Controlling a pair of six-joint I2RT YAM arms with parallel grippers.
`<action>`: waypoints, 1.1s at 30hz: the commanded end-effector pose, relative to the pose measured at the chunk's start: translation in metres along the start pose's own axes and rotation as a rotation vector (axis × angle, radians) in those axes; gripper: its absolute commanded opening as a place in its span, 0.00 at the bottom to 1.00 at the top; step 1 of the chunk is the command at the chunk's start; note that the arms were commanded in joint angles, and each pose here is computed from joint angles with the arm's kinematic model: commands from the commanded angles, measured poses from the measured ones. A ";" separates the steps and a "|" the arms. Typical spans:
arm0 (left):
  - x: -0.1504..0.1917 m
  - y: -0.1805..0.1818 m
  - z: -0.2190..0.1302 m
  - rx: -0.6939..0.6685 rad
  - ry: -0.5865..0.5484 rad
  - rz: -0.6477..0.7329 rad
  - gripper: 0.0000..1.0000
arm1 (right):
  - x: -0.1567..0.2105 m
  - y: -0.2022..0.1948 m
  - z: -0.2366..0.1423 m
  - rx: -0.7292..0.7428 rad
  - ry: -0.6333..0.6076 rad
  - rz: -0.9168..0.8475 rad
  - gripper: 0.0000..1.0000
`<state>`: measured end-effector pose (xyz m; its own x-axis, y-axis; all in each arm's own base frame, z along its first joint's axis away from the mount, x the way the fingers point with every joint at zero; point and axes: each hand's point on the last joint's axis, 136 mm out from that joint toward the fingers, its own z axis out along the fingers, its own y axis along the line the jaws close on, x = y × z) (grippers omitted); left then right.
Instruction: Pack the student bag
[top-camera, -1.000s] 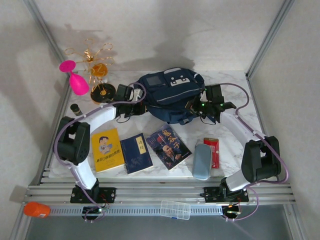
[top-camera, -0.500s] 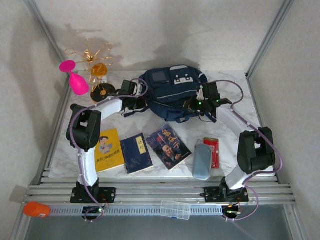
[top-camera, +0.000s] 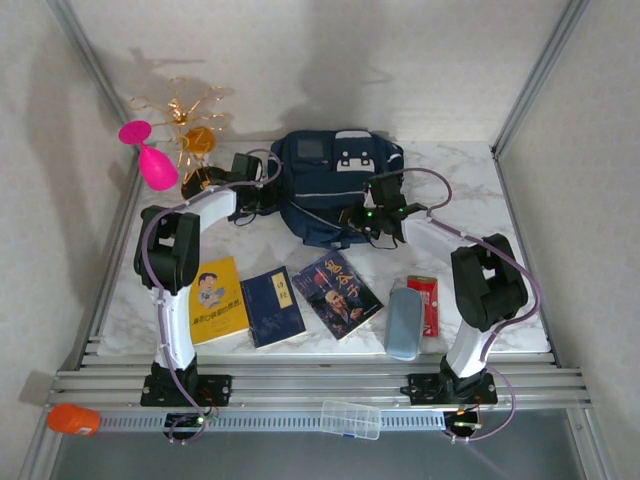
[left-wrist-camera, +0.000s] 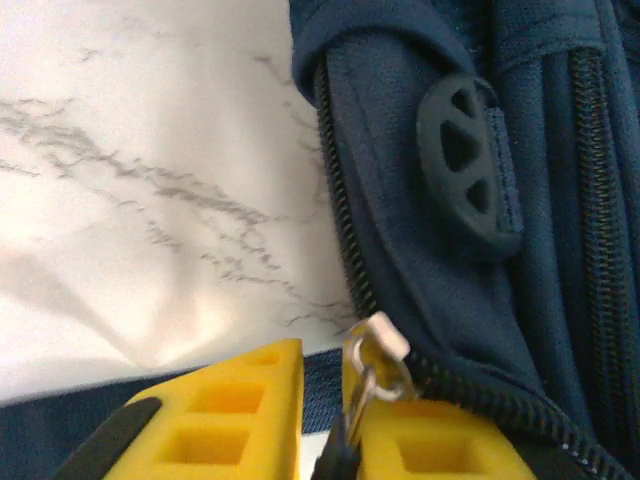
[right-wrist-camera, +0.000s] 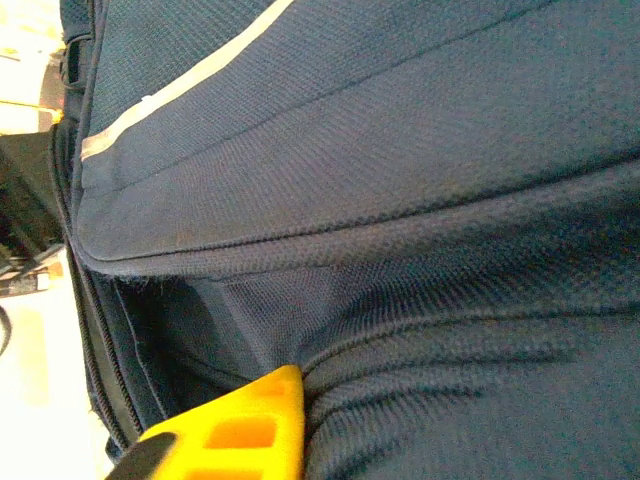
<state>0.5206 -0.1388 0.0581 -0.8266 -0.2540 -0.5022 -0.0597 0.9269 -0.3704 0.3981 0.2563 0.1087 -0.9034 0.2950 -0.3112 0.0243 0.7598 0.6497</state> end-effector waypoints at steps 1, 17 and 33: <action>-0.026 0.023 -0.031 -0.070 -0.111 -0.083 0.35 | -0.025 0.002 -0.008 0.011 -0.087 -0.023 0.42; 0.139 -0.063 -0.151 0.161 -0.032 -0.275 0.55 | 0.080 -0.051 -0.073 0.171 0.160 -0.219 0.83; 0.256 -0.125 -0.121 0.198 0.116 -0.312 0.56 | 0.126 -0.070 -0.049 0.205 0.250 -0.292 0.71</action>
<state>0.2394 -0.2779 0.0676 -0.8715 -0.4216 -0.2503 -0.1955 0.7669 -0.6112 0.2645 0.2108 0.0703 -0.9626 -0.0508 -0.2660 -0.1636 0.8919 0.4217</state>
